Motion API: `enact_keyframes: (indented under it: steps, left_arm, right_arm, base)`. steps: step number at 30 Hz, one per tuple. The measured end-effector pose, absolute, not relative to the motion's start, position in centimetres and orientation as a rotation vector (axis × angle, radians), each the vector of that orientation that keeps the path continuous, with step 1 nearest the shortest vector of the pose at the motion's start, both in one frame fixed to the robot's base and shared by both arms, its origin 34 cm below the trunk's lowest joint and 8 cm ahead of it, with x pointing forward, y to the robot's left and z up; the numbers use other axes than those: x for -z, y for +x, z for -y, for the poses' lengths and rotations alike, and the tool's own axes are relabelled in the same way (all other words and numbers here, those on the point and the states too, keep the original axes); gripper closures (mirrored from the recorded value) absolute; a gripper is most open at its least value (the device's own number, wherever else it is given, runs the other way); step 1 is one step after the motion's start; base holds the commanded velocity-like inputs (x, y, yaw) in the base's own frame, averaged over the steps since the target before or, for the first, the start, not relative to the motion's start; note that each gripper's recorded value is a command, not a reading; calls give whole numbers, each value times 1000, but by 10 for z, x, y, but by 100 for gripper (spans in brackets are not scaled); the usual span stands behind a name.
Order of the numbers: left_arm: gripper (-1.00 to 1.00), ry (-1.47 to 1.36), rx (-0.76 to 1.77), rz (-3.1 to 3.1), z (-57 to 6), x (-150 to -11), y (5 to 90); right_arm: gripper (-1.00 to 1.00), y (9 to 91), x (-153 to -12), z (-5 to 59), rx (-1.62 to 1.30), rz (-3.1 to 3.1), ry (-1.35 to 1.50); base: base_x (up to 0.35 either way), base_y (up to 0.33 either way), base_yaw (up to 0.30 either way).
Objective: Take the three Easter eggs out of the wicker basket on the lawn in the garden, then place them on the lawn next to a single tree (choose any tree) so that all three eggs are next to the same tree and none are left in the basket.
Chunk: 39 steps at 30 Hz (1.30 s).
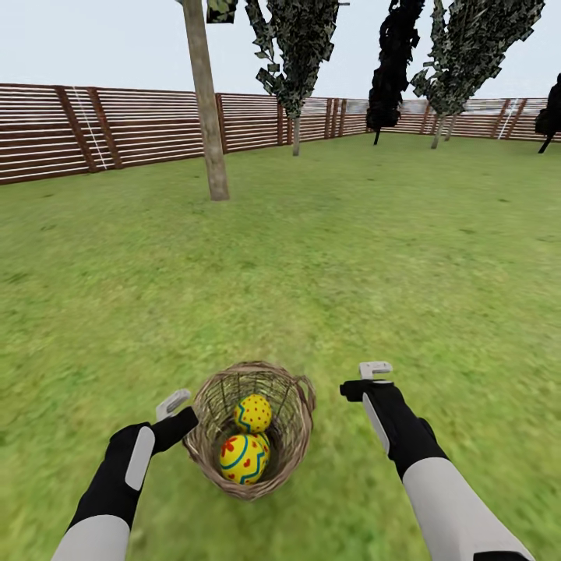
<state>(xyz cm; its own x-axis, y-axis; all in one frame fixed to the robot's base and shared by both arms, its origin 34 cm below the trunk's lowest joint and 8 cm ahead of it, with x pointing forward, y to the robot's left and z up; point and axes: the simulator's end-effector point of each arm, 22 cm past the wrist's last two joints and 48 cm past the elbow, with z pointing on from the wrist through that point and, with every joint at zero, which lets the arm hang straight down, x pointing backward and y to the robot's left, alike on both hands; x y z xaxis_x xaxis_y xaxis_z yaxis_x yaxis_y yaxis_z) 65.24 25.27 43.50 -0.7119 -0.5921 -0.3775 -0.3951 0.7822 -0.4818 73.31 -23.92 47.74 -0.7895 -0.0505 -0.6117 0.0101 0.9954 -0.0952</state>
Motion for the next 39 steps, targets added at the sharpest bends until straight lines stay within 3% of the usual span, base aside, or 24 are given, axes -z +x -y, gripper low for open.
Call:
enact_keyframes:
  steps: [39]
  left_arm:
    - [100, -877, 561, -2440, -267, -503, 657]
  right_arm:
    - [-100, 747, -557, 239, 112, -2481, -24]
  base:
    - [0, 0, 0]
